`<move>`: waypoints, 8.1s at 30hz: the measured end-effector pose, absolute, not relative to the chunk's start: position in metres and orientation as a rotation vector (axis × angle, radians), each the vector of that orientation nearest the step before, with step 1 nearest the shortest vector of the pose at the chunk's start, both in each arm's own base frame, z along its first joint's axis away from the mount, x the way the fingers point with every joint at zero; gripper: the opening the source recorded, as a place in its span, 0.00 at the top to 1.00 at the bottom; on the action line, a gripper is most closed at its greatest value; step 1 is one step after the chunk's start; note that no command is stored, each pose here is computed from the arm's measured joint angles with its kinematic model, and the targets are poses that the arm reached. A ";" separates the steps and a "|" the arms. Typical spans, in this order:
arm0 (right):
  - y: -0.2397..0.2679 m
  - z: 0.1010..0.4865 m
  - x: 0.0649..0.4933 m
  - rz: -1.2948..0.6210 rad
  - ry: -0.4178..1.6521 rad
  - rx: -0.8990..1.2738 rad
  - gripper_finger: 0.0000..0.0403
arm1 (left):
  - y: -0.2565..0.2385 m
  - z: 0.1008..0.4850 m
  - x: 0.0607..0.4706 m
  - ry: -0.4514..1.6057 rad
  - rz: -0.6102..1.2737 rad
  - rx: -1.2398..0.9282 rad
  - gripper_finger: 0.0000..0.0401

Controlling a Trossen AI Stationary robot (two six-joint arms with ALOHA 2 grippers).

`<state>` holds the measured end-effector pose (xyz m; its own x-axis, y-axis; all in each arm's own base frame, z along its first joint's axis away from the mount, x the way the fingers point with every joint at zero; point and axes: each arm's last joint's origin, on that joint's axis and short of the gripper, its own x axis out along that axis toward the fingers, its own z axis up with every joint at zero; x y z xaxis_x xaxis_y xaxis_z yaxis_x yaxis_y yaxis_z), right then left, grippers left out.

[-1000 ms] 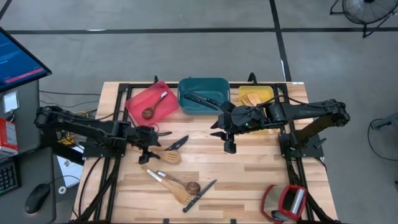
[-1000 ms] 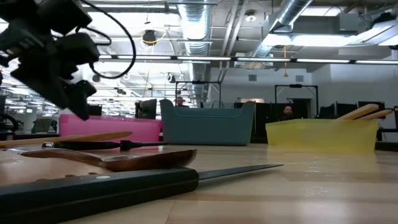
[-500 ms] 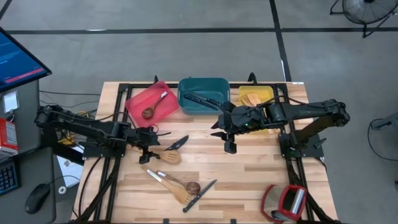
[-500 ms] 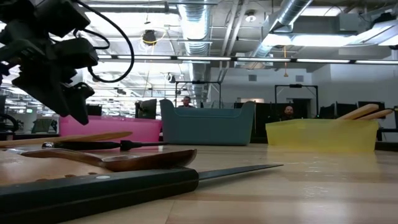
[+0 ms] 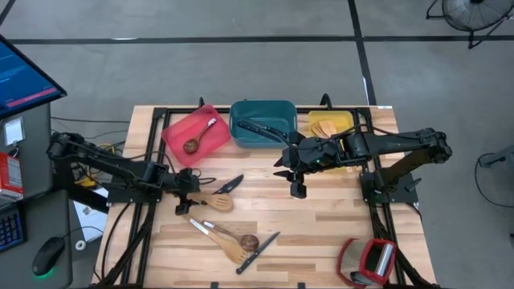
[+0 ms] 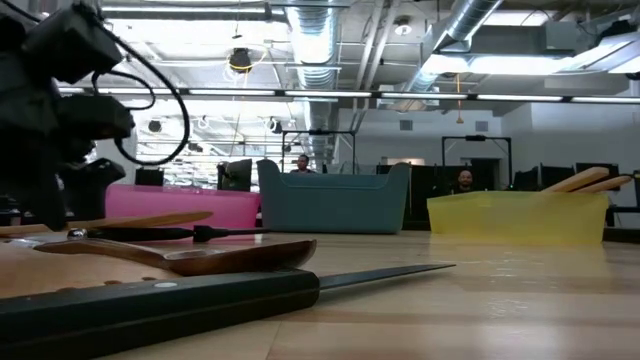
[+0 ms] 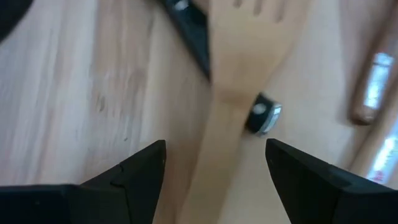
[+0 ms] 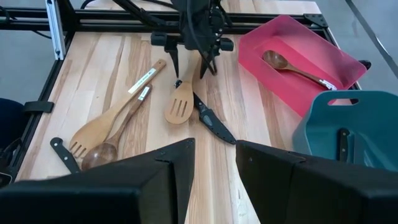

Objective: Pick & Place Kitchen Items
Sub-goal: Put the wooden slotted serving spoon into the red bin, then put the black knife into the blue bin

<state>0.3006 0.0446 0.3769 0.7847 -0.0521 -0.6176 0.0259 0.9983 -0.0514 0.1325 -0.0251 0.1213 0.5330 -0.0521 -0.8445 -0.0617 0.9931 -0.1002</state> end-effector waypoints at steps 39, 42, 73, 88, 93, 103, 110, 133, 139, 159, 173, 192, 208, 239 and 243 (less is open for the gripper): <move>0.057 0.377 0.297 -0.007 0.676 -0.039 0.69 | -0.023 0.121 0.138 0.883 0.148 -0.217 0.88; 0.059 0.375 0.295 -0.001 0.696 -0.045 0.69 | -0.023 0.123 0.140 0.853 0.143 -0.227 0.88; 0.017 0.463 0.070 0.124 0.063 -0.096 0.69 | -0.028 0.212 0.176 0.411 0.106 -0.203 0.88; 0.011 0.364 0.051 0.110 -0.301 0.013 0.69 | -0.033 0.275 0.188 0.017 -0.070 -0.231 0.87; 0.014 0.342 0.062 0.110 -0.316 0.020 0.69 | -0.037 0.300 0.187 -0.133 -0.220 -0.246 0.87; 0.018 0.320 0.074 0.111 -0.281 0.013 0.69 | -0.041 0.328 0.182 -0.292 -0.397 -0.236 0.87; 0.019 0.314 0.077 0.113 -0.268 0.015 0.69 | -0.031 0.332 0.184 -0.306 -0.308 -0.237 0.87; 0.019 0.310 0.078 0.123 -0.226 0.084 0.69 | 0.067 0.260 0.166 0.263 0.957 -0.328 0.87; 0.019 0.310 0.078 0.123 -0.226 0.084 0.69 | 0.080 0.243 0.147 0.432 1.113 -0.395 0.87; 0.019 0.309 0.078 0.123 -0.214 0.081 0.69 | 0.108 0.206 0.143 0.743 1.184 -0.550 0.87; 0.019 0.307 0.078 0.125 -0.191 0.102 0.69 | 0.114 0.190 0.151 0.848 1.194 -0.546 0.81; 0.019 0.307 0.078 0.126 -0.191 0.114 0.69 | 0.102 0.208 0.162 0.715 0.876 -0.577 0.59; 0.019 0.304 0.079 0.127 -0.155 0.125 0.69 | -0.006 0.238 0.188 0.571 0.262 -0.456 0.58; 0.020 0.299 0.080 0.127 -0.109 0.152 0.69 | -0.069 0.116 0.232 0.941 0.489 -0.052 0.58; 0.020 0.299 0.080 0.128 -0.109 0.162 0.69 | -0.070 0.108 0.233 0.944 0.524 -0.058 0.58</move>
